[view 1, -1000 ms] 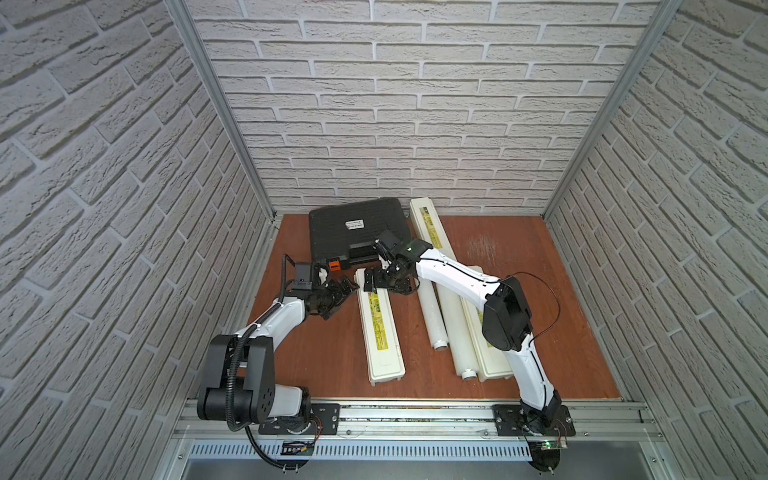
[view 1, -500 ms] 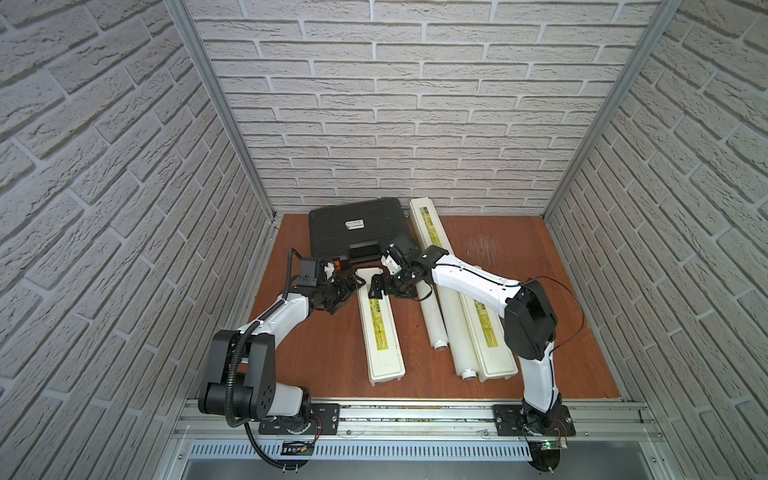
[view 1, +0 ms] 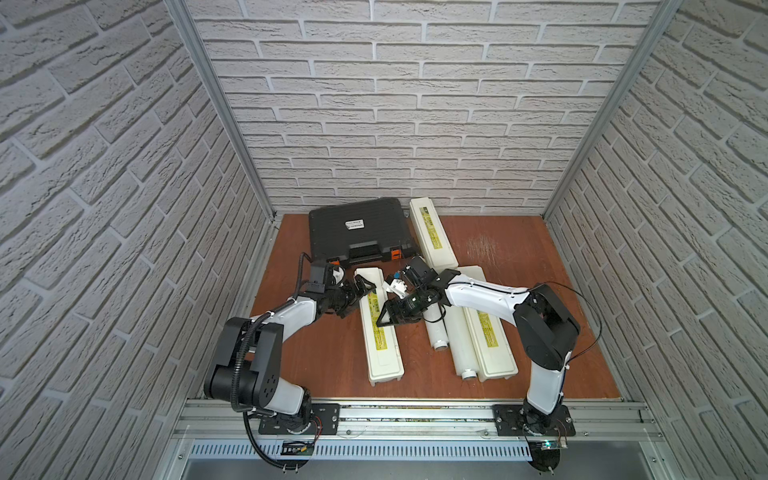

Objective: Put plastic wrap rolls into dispensers
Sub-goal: Close the lid on the plastic wrap cutting box.

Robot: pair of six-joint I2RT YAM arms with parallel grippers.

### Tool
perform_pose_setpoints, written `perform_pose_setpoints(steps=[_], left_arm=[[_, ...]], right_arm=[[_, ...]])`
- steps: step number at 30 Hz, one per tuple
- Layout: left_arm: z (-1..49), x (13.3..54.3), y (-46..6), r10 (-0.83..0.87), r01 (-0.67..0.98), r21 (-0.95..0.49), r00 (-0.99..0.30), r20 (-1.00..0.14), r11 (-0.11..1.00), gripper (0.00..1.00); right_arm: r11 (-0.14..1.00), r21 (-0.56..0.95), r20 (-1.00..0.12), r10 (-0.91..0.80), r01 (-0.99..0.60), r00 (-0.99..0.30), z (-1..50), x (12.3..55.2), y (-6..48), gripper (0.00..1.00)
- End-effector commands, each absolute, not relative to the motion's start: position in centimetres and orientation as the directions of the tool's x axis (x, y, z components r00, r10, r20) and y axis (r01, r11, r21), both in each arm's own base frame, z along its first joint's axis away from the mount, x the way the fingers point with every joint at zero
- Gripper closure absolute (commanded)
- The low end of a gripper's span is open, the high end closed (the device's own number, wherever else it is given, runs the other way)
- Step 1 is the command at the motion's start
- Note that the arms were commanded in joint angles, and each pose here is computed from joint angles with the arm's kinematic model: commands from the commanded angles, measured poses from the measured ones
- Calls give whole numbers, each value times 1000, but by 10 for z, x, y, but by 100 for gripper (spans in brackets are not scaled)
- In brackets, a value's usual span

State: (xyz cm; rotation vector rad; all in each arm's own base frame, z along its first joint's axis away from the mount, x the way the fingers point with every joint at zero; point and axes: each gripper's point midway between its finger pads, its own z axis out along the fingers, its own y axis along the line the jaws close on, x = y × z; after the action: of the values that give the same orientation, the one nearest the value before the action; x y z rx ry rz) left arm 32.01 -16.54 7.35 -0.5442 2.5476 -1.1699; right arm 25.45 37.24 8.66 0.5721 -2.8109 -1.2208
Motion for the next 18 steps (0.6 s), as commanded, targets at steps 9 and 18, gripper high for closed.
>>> perform_pose_setpoints(steps=[9,18], left_arm=[[61,308,-185,-408,-192,-779,-909,-88,597,7],[64,296,-151,-393,-199,-646,-904,-170,737,6]], right_arm=[[592,726,-134,-377,-350,-916,68,252,397,47],[664,692,-88,-310,-282,-947,50,263,389,45]])
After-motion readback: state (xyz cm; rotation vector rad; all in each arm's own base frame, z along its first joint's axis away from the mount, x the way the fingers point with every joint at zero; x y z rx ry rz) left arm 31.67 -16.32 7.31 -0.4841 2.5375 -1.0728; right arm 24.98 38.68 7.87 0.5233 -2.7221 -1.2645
